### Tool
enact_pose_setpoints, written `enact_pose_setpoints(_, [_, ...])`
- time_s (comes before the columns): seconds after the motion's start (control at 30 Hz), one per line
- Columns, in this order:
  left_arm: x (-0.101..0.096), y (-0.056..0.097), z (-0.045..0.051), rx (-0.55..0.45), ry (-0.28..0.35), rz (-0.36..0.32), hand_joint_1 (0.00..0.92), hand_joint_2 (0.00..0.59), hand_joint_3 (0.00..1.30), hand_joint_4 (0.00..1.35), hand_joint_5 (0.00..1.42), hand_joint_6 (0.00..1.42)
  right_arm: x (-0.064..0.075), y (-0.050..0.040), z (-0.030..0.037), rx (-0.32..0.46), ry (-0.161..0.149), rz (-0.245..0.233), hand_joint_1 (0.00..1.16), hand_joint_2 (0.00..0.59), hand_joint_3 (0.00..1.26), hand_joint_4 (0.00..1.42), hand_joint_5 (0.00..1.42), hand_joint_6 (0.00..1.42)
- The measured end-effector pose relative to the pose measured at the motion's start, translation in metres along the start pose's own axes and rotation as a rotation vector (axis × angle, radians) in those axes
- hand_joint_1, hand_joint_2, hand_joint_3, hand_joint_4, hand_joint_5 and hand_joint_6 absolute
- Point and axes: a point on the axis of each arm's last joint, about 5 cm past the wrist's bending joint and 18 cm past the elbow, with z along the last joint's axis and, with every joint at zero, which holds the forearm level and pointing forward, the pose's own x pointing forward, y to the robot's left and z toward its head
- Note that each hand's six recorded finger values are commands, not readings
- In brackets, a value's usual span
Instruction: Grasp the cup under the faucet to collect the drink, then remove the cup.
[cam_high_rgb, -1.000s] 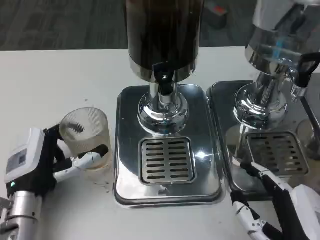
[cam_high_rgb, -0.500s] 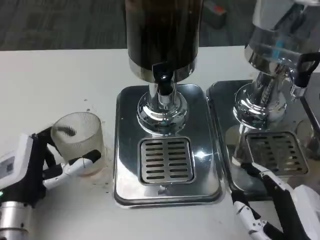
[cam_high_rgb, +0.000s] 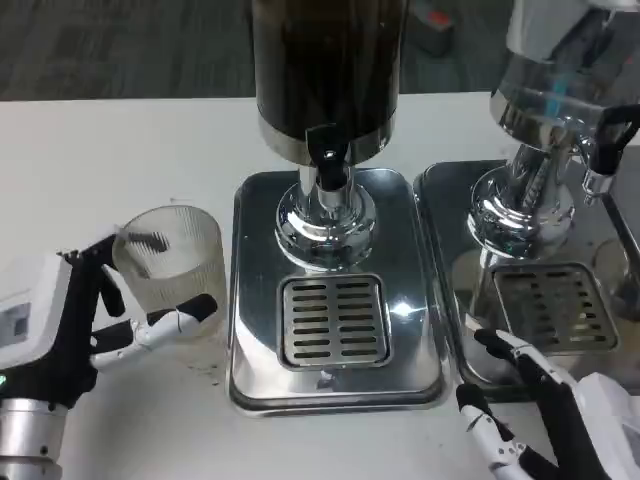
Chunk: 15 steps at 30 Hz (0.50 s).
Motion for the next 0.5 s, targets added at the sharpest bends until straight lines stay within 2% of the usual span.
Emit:
enact_pose_setpoints(0.23, [0.002, -0.006, 0.0073, -0.027, -0.027, -0.018, 0.327, 0.104, 0.59, 0.81, 1.02, 1.42, 0.0, 0.0015, 0.0003, 0.008, 0.005, -0.002, 0.26, 0.396, 0.23, 0.22, 0.2, 0.3])
enact_pose_setpoints(0.4, [0.003, -0.016, 0.0139, -0.033, -0.061, -0.075, 0.327, 0.104, 0.59, 0.81, 1.02, 1.42, 0.0, 0.0028, 0.0012, 0.018, 0.01, -0.014, 0.26, 0.396, 0.23, 0.22, 0.2, 0.3])
enact_pose_setpoints(0.5, [0.003, -0.019, 0.0156, -0.04, -0.063, -0.084, 0.327, 0.104, 0.59, 0.81, 1.02, 1.42, -0.002, 0.0037, 0.0012, 0.023, 0.018, -0.014, 0.26, 0.397, 0.23, 0.22, 0.2, 0.3])
